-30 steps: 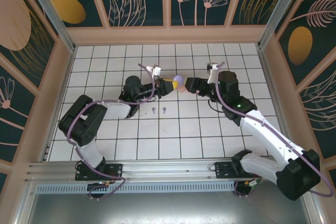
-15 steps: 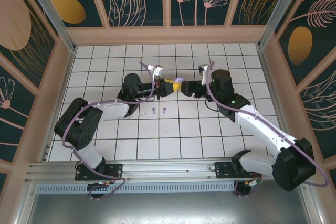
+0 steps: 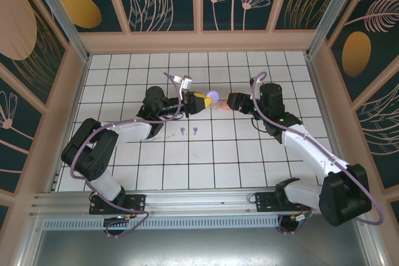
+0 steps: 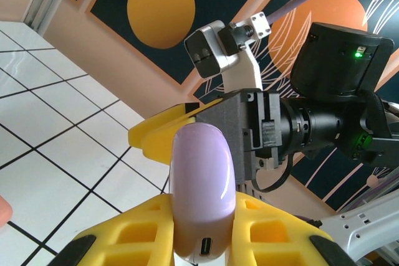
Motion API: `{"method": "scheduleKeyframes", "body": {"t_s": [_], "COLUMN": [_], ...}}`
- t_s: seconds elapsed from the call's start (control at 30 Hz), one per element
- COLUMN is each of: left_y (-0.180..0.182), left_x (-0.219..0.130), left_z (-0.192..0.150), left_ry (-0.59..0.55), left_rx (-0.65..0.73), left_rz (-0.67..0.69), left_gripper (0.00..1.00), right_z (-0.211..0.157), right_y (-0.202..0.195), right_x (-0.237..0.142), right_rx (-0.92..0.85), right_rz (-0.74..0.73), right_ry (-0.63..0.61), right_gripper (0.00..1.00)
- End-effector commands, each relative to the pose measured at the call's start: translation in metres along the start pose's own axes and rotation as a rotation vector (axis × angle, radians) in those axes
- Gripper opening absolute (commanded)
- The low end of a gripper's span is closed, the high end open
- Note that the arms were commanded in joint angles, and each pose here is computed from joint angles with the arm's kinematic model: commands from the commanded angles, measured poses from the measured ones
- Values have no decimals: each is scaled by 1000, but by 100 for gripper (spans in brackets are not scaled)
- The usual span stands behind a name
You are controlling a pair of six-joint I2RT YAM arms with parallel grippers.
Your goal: Insert wireless bluetooth earbuds into charging case
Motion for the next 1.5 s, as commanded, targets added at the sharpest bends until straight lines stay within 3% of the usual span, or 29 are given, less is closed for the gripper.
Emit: {"method": "scheduleKeyframes", "body": {"t_s": [0.0,0.13,0.47,1.13,1.27,1.47], "left_y": [-9,-8,-7,-13,-12,-11], "left_x": [-1,0,3,1,1,3], "left_z": [5,6,9,12,12,12], "left_ry": [-12,-12,-16,-22,-22,-20], "left_rx": [53,54,51,59,57,49], "left_rz": [-38,-43,-40,-56,-59,-83], "left_gripper": [0,0,0,0,0,0], "right_z": [5,9,13,3,5,3], "right_y": [18,43,69,-3,7,32], "right_x": [-17,-28,-15,15,-3,-24], "right_rx": [-9,-47,-89,47,4,-66], "right_rz": [128,267,304,84,140,348], "right_ry": [-20,-9,5,9,11,50], "right_gripper": [67,67,67,61,62,61]}}
Point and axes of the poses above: each hand's point on the last joint's axis, 136 mm out from that joint toward the fingers, its own x axis out along the fingers, its own y axis along the line the jaws close on, z = x × y, the point moved 9 cm from there along -x, back along the fingers, and after that the axes turned 4 degrees about x, right-handed, at the moved point
